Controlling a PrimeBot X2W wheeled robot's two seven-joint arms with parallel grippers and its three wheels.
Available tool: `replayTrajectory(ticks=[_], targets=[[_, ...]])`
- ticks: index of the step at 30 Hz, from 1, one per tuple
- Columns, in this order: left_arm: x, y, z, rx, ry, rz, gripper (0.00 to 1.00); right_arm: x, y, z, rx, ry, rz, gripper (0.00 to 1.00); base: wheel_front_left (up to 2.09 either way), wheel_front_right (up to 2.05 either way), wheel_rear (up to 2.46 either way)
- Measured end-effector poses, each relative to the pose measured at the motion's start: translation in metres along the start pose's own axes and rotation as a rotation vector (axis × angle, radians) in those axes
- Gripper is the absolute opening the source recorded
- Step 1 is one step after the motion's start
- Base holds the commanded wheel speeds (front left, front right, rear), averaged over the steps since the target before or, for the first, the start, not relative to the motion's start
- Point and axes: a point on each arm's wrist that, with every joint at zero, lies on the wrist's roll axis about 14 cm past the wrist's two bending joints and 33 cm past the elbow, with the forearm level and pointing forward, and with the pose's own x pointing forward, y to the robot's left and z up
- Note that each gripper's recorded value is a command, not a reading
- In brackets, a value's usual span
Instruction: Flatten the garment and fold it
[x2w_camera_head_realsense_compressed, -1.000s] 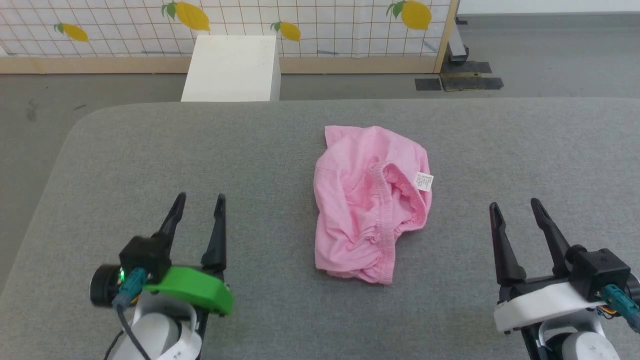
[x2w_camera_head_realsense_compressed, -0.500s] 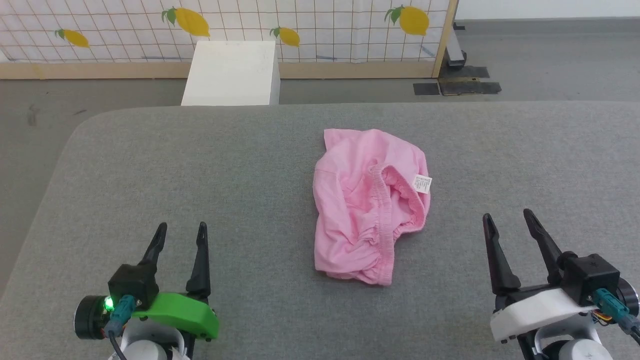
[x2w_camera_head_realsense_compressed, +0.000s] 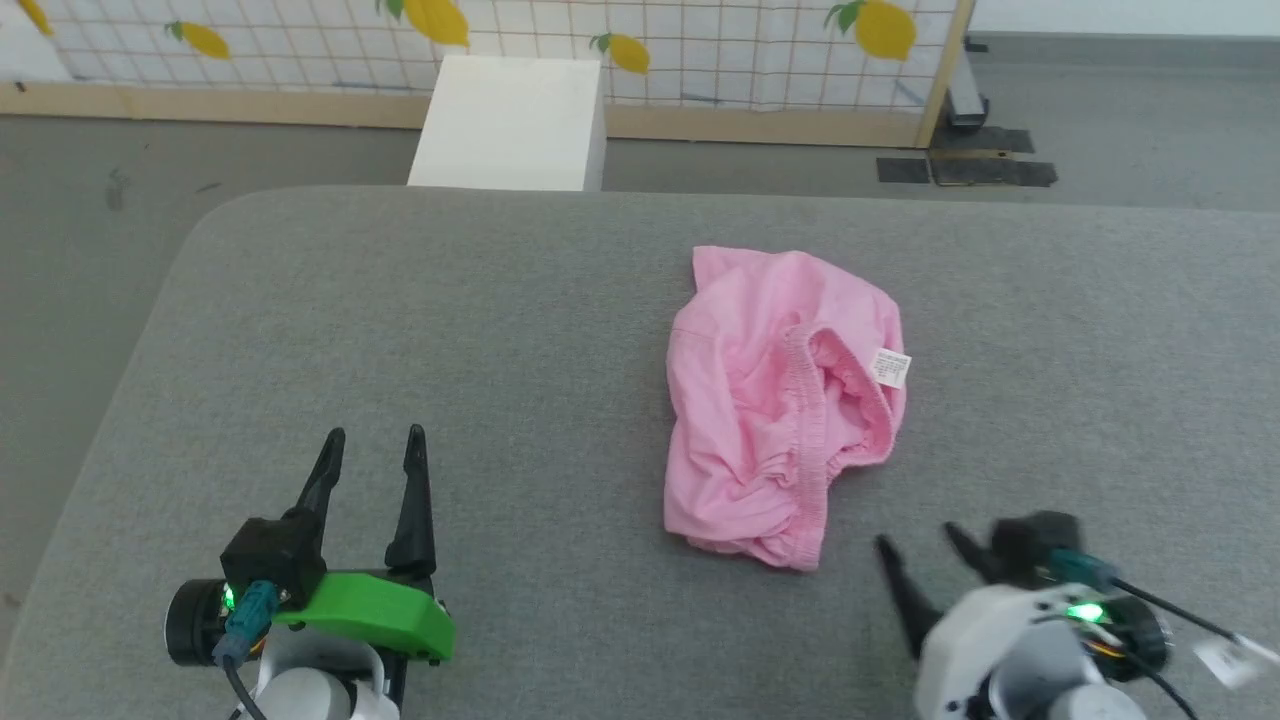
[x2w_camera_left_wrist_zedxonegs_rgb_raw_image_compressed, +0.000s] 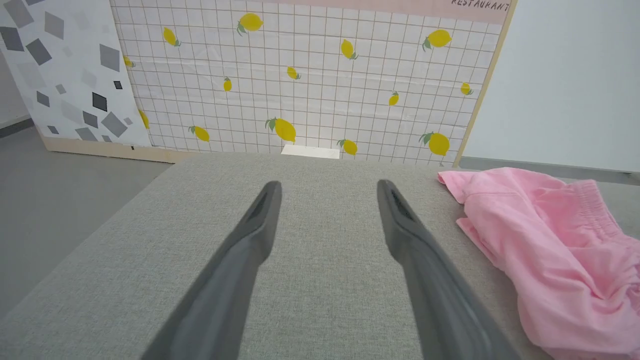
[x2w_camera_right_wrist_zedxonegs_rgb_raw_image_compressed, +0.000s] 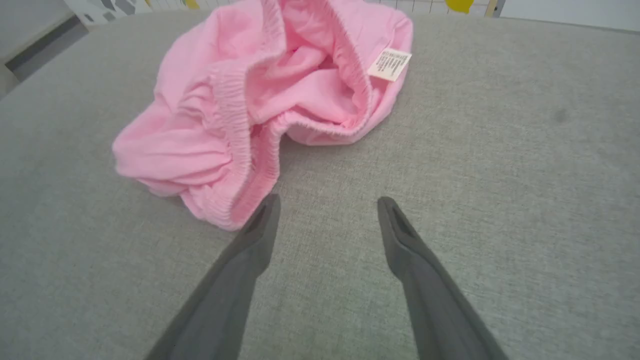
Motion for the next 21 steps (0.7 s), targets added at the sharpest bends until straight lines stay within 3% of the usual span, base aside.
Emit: replayTrajectory(ticks=[8, 11, 12, 13, 14, 21], targets=[[-0.002, 0.011, -0.004, -0.011, 0.007, 0.047, 1.00, 0.025, 0.060, -0.026, -0.040, 0.286, 0.272, 1.00, 0.00, 0.00, 0.00], [-0.002, 0.015, -0.006, -0.012, 0.011, 0.063, 1.00, 0.030, 0.070, -0.028, -0.049, 0.318, 0.320, 1.00, 0.00, 0.00, 0.00], [-0.002, 0.017, -0.007, -0.013, 0.013, 0.068, 1.00, 0.031, 0.073, -0.029, -0.056, 0.326, 0.333, 0.81, 0.00, 0.00, 0.00], [-0.002, 0.018, -0.008, -0.012, 0.017, 0.072, 1.00, 0.033, 0.074, -0.029, -0.060, 0.327, 0.341, 0.36, 0.00, 0.00, 0.00], [-0.002, 0.019, -0.009, -0.013, 0.019, 0.074, 1.00, 0.034, 0.075, -0.028, -0.059, 0.323, 0.347, 0.00, 0.00, 0.00, 0.00], [0.002, 0.016, -0.010, -0.016, 0.017, 0.061, 1.00, 0.039, 0.069, 0.007, -0.080, 0.178, 0.345, 0.00, 0.00, 0.00, 0.00]])
